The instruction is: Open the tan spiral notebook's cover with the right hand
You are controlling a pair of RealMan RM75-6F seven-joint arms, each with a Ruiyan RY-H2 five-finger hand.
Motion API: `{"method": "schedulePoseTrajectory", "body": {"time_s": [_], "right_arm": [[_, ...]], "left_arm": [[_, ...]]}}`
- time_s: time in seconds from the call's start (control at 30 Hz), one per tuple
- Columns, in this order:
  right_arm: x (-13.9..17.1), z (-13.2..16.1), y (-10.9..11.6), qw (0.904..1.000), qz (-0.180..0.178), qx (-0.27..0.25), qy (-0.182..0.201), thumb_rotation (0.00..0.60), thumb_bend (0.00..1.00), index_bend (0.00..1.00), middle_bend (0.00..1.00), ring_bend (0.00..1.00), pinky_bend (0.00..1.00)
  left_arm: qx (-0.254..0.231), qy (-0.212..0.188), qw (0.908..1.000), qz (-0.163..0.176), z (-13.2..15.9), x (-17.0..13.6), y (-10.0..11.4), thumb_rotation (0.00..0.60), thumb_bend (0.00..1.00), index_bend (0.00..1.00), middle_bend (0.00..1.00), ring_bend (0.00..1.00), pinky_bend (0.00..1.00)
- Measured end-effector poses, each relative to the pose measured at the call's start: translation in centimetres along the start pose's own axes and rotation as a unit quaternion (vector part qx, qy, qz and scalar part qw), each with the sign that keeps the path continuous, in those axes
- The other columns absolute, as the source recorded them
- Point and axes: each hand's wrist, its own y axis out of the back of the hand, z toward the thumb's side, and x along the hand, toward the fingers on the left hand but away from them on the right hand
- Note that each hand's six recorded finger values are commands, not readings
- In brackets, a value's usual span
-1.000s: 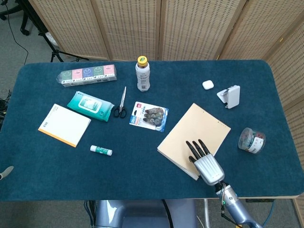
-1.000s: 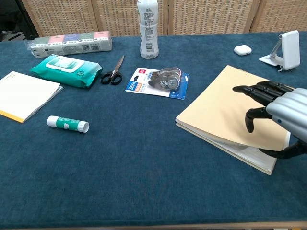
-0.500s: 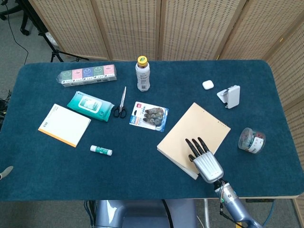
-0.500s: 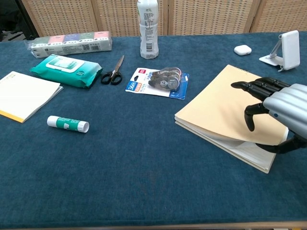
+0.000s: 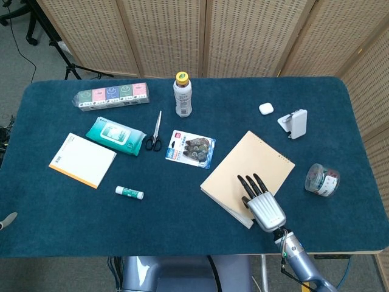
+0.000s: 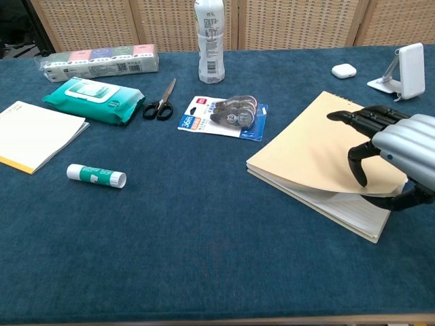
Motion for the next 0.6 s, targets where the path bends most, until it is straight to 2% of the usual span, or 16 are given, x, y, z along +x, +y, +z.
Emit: {"method": "schedulePoseTrajectory", "body": {"time_s": [0.13,0.3,0.6], "right_arm": [[0.07,0.12,-0.04,1.0000,0.000,-0.005,0.003,0.600,0.45,0.65,0.00,0.00,0.00],[0.16,0.28,-0.20,0.9999,0.003,-0.008,0.008,0.600,0.62,0.66,0.00,0.00,0.00],[0.28,0.45,-0.25,0.9998,0.009,-0.012,0.016,0.600,0.81,0.66,0.00,0.00,0.00]], "left_arm": [[0.000,0.000,1.0000,0.000,0.00,0.01,0.01,0.600,0.00,0.00,0.00,0.00,0.00],[-0.001,-0.001,1.0000,0.000,0.00,0.02,0.02,0.600,0.00,0.00,0.00,0.00,0.00],[-0.001,0.000,1.0000,-0.001,-0.01,0.01,0.03,0.600,0.00,0.00,0.00,0.00,0.00]]}}
